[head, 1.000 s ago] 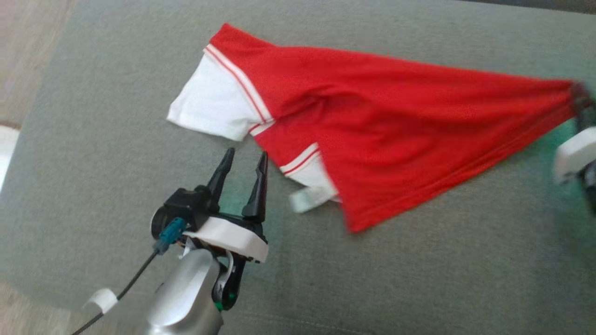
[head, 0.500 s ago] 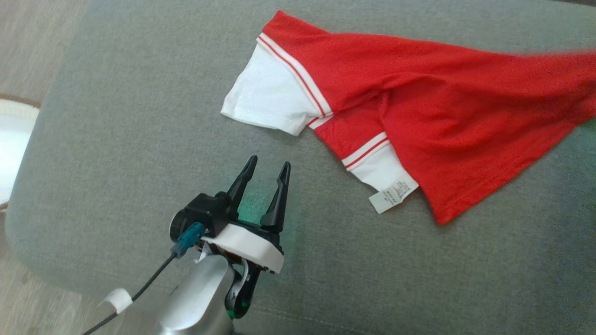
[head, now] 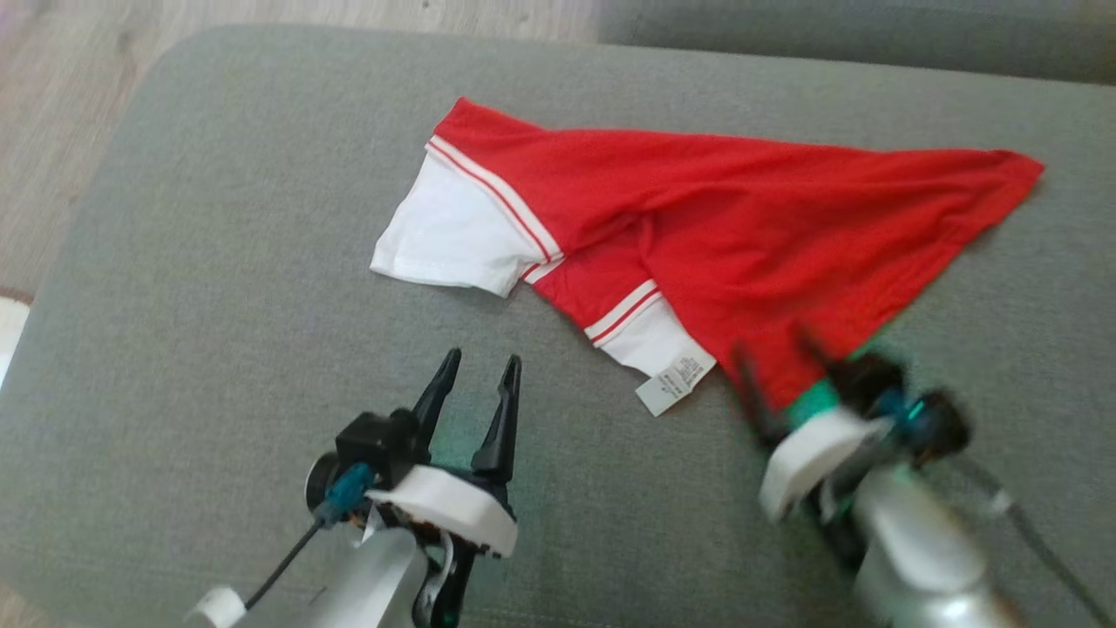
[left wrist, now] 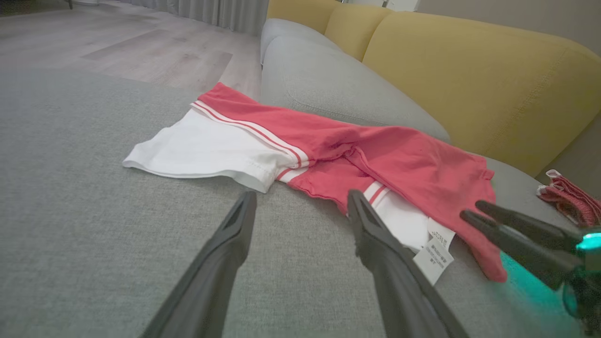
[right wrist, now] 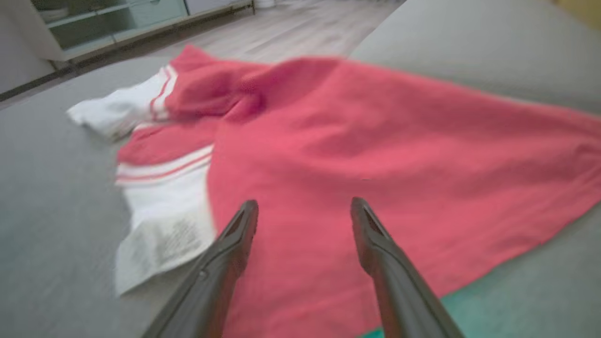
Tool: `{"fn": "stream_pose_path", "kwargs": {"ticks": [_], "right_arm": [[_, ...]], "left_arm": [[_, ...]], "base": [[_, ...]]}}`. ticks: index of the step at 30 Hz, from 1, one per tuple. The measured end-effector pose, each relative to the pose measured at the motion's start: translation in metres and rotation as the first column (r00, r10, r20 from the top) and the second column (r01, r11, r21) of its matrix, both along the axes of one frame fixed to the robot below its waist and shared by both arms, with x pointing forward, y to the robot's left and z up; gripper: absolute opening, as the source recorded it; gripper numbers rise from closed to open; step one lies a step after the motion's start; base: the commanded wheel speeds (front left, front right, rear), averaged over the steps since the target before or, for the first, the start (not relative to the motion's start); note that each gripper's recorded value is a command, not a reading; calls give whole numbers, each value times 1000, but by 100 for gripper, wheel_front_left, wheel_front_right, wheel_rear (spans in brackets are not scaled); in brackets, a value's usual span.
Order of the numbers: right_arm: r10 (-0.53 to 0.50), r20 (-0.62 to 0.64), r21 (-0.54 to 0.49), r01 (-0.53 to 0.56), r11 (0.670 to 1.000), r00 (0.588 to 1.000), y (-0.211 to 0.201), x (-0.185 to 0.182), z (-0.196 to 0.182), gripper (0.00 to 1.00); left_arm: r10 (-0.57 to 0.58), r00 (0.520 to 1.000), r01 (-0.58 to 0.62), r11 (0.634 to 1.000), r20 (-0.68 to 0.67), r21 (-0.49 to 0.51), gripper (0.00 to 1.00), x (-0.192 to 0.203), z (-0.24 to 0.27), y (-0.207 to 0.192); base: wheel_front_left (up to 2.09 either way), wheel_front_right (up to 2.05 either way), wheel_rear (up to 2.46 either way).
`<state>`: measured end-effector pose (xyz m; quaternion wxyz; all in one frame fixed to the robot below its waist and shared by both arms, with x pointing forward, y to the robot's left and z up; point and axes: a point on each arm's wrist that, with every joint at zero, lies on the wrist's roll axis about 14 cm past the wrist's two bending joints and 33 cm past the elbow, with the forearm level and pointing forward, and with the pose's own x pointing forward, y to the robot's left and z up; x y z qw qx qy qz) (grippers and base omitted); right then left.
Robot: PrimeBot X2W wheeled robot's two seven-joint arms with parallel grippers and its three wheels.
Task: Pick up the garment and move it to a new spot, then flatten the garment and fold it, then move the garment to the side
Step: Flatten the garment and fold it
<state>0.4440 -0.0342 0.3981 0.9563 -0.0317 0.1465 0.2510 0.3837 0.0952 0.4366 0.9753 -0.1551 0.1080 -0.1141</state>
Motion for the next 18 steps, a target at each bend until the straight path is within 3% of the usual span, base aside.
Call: {"fn": "stream_pose_path", "kwargs": {"ticks": [5, 8, 14, 15, 16, 18], "right_arm": [[96, -77, 23, -94, 995, 992, 21, -46, -19, 100], [120, -79, 25, -118, 993, 990, 25, -50, -20, 100], [122, -88, -74, -128, 989, 989, 5, -49, -32, 100], [113, -86, -78, -119, 990, 990, 3, -46, -32, 46], [103, -82, -81, -109, 991, 991, 0, -44, -31, 0], [88, -78, -92, -96, 991, 993, -5, -42, -31, 0]], "left_arm": [[-5, 1000, 4, 1000, -8, -6, 100, -6, -2, -3], [-1, 1000, 1, 1000, -13, -7, 100, -6, -4, -2], [6, 1000, -6, 1000, -20, -3, 100, -8, -6, 1], [6, 1000, -6, 1000, -20, -3, 100, -8, -6, 1], [6, 1000, -6, 1000, -19, -3, 100, -8, -6, 1], [5, 1000, -5, 1000, -23, -8, 100, -8, -6, 0]], "base": [[0, 0, 0], [0, 0, 0], [0, 0, 0], [0, 0, 0], [0, 0, 0], [0, 0, 0]]}}
